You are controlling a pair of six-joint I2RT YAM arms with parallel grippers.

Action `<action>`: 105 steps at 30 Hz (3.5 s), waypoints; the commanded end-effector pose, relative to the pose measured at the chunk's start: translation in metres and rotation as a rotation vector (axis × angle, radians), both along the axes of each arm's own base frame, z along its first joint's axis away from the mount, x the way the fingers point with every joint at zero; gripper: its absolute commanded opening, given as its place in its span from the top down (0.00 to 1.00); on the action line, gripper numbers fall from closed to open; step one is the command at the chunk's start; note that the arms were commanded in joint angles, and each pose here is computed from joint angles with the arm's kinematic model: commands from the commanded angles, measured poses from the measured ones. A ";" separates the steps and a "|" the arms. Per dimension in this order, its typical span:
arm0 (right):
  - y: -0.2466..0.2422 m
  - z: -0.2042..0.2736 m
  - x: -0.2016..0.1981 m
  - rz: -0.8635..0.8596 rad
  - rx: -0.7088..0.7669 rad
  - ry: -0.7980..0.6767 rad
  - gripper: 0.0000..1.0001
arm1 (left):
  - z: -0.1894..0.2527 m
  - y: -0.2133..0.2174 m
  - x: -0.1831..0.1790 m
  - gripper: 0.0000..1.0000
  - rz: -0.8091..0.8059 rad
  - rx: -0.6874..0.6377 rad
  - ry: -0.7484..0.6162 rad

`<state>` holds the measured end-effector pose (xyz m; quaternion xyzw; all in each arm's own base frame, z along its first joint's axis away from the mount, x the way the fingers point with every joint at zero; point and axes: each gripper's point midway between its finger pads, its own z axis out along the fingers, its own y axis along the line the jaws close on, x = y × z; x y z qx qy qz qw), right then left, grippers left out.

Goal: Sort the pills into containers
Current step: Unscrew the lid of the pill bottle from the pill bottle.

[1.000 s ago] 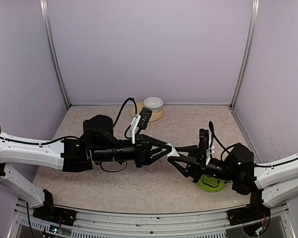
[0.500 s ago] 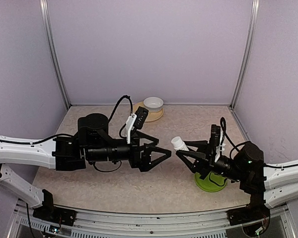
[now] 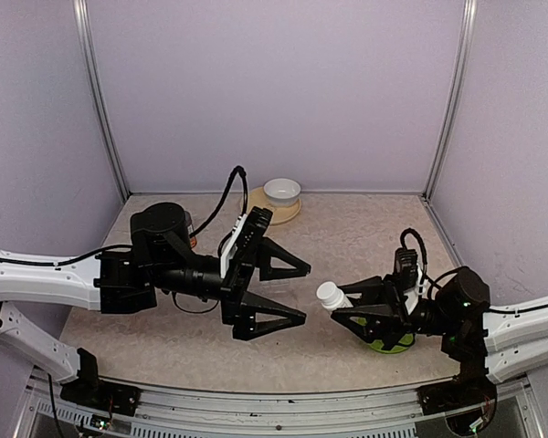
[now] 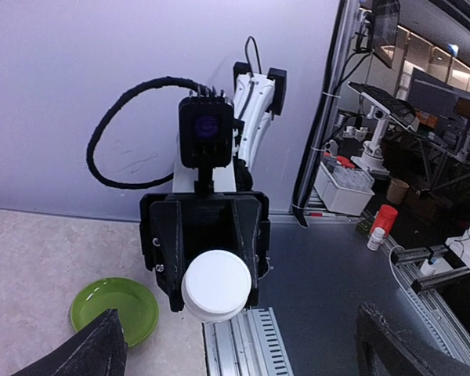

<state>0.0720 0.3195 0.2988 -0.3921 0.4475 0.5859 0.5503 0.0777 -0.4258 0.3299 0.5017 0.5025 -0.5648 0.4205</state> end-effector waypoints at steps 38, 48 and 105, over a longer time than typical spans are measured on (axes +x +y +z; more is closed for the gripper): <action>-0.005 -0.013 0.072 -0.117 0.029 0.028 1.00 | 0.009 -0.030 0.063 0.01 -0.056 -0.070 0.002; 0.002 -0.010 0.089 -0.115 0.033 0.031 1.00 | 0.006 -0.031 0.067 0.01 -0.128 -0.076 -0.019; -0.015 -0.015 0.098 -0.116 0.028 0.044 1.00 | -0.017 -0.042 0.110 0.08 0.118 0.031 0.019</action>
